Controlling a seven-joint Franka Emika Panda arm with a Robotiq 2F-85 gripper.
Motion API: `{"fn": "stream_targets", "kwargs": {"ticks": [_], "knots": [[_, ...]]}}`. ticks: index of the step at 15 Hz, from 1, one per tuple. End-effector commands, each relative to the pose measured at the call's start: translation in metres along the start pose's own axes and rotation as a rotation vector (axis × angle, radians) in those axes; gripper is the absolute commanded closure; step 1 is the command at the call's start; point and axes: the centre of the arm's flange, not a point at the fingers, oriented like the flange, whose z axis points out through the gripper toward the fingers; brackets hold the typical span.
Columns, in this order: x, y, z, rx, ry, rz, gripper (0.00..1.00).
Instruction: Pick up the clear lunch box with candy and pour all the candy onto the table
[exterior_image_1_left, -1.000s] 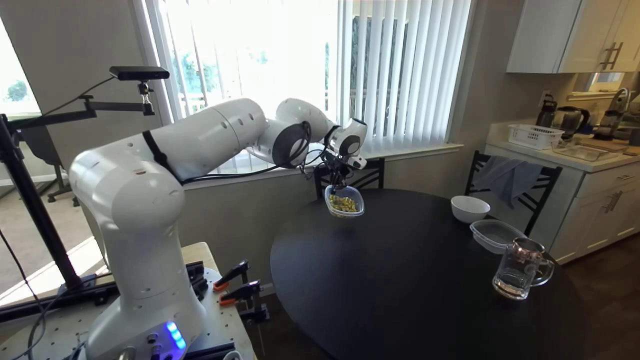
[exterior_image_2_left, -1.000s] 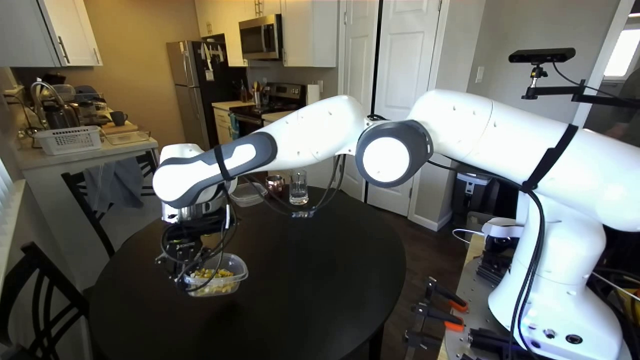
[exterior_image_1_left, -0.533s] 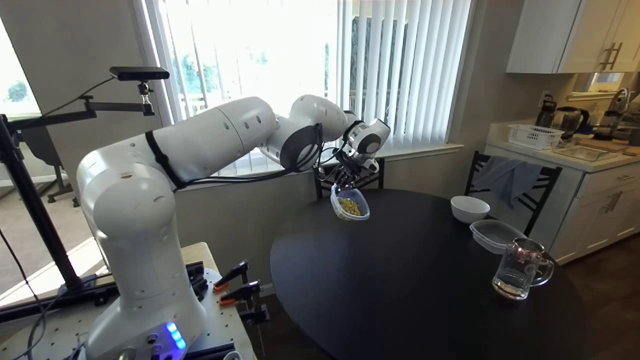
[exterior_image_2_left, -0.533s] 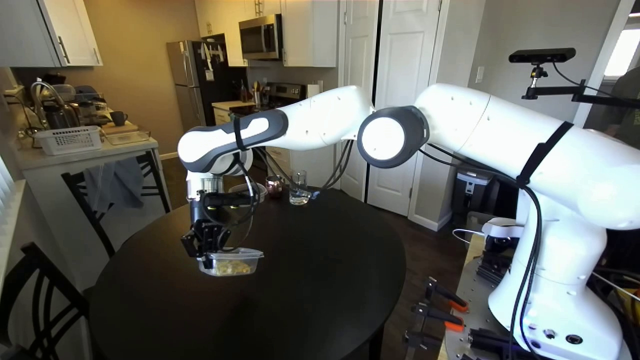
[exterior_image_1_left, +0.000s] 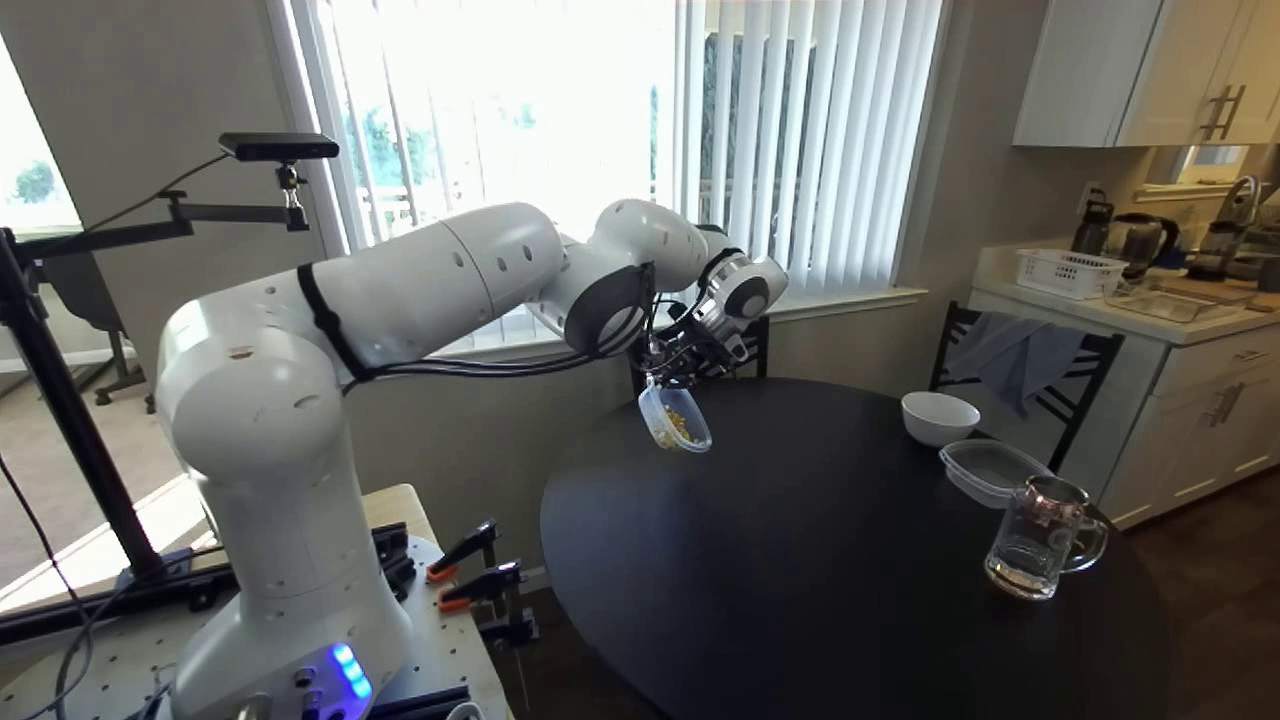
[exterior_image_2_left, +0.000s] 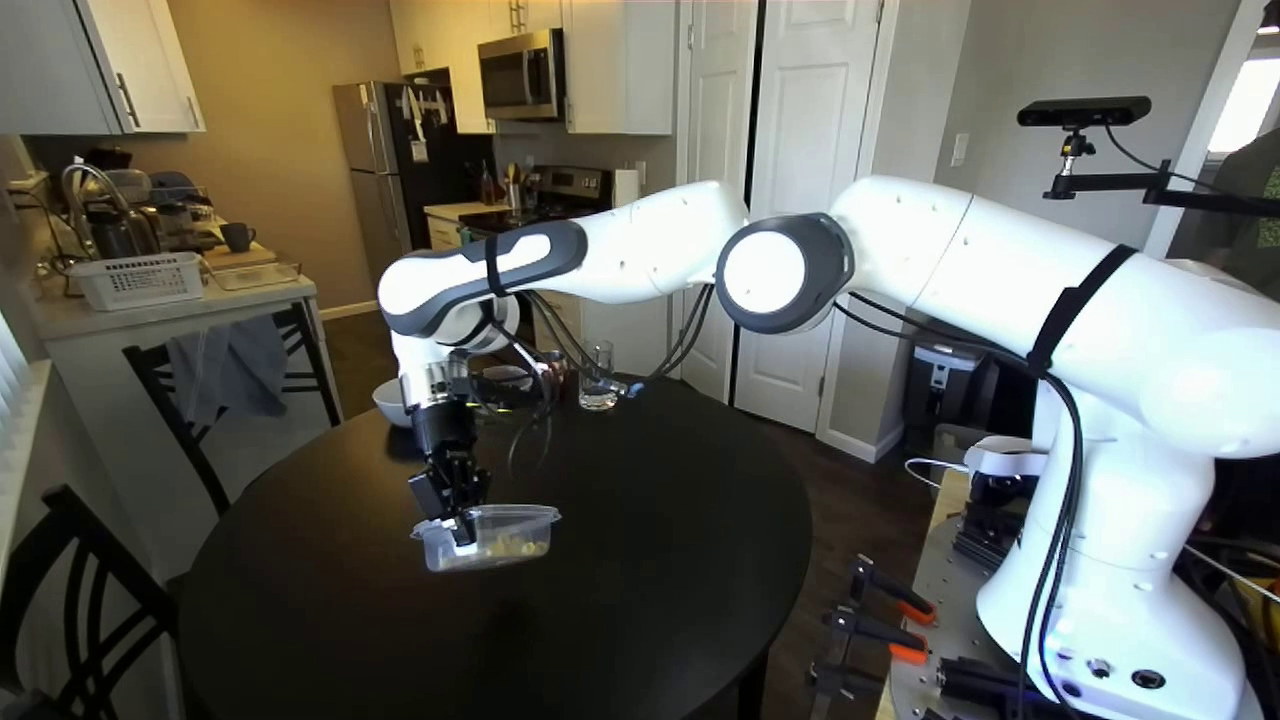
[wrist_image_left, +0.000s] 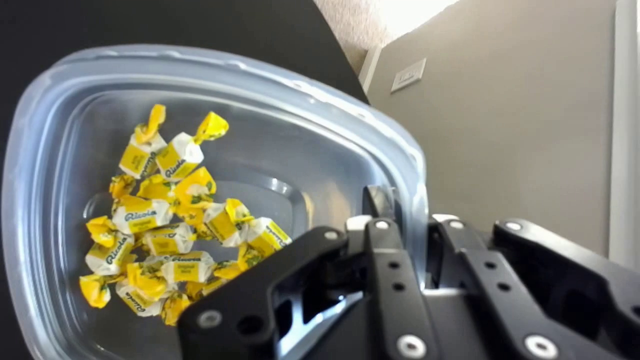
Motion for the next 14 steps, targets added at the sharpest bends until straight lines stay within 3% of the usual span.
{"fn": "stream_targets", "kwargs": {"ticks": [1, 4, 8, 14], "knots": [[-0.013, -0.019, -0.010, 0.078, -0.149, -0.100, 0.99], [-0.034, -0.026, -0.015, 0.130, -0.285, -0.151, 0.99], [-0.041, -0.009, -0.018, 0.245, -0.432, -0.047, 0.99], [-0.004, 0.066, -0.023, 0.414, -0.475, 0.182, 0.99]]}}
